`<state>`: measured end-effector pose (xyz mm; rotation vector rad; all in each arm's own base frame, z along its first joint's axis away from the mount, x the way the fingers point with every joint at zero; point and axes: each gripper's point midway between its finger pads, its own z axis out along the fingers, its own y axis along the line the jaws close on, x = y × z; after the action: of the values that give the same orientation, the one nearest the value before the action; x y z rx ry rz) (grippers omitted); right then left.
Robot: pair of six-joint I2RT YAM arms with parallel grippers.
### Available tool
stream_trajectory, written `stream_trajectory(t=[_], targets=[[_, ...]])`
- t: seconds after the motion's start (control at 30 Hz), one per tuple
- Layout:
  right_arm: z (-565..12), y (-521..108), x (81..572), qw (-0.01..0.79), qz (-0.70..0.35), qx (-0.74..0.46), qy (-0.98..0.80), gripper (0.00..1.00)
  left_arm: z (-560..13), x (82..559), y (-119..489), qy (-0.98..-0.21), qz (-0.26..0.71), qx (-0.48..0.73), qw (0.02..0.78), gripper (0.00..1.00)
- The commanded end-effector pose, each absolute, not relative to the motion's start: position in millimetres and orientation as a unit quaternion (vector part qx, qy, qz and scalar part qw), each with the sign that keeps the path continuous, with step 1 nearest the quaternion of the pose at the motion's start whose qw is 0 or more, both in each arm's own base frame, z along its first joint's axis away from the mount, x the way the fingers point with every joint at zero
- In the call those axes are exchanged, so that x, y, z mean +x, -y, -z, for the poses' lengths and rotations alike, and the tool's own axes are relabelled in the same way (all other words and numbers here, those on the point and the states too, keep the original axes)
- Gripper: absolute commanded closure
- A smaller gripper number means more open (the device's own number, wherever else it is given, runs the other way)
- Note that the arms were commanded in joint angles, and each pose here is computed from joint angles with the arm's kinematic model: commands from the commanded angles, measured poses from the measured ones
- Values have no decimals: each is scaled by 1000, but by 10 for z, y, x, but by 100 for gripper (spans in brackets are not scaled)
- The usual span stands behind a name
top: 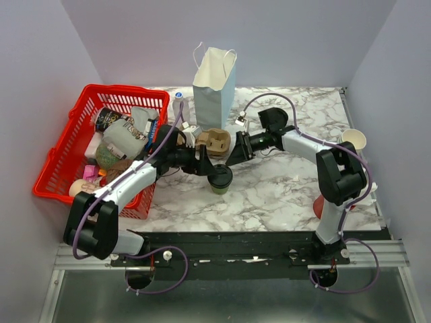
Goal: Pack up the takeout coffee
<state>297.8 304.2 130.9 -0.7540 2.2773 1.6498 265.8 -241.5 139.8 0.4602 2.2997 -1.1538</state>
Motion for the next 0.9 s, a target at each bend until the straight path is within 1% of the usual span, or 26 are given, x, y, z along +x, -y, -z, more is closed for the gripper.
stream_trajectory(t=[0.0,0.1,0.27,0.47,0.7,0.77,0.8,0.83,0.87], targets=[[-1243,-3034,2910,101,-565,-250,-780,28,-1591,2746,2278,-851,400,149,306,19],[-1267,-3012,2883,104,-563,-251,-780,30,-1640,2794,2170,-862,368,130,324,21],[-1284,-2940,2884,118,-550,-249,-788,35,-1455,2808,2055,-885,333,108,307,26],[-1240,-2799,2942,136,-524,-242,-805,37,-1348,2790,2074,-890,336,106,290,27],[-1247,-2709,2880,150,-505,-262,-809,39,-1285,2802,2101,-892,341,107,278,27],[-1333,-2700,2833,168,-507,-291,-794,37,-1255,2807,2103,-894,339,106,275,27],[-1362,-2689,2823,182,-505,-312,-784,35,-1242,2807,2098,-895,337,105,274,27],[-1387,-2679,2812,196,-500,-330,-776,30,-1238,2806,2100,-895,337,105,273,27],[-1493,-2671,2840,238,-486,-367,-757,27,-1238,2810,2102,-895,337,105,272,27]])
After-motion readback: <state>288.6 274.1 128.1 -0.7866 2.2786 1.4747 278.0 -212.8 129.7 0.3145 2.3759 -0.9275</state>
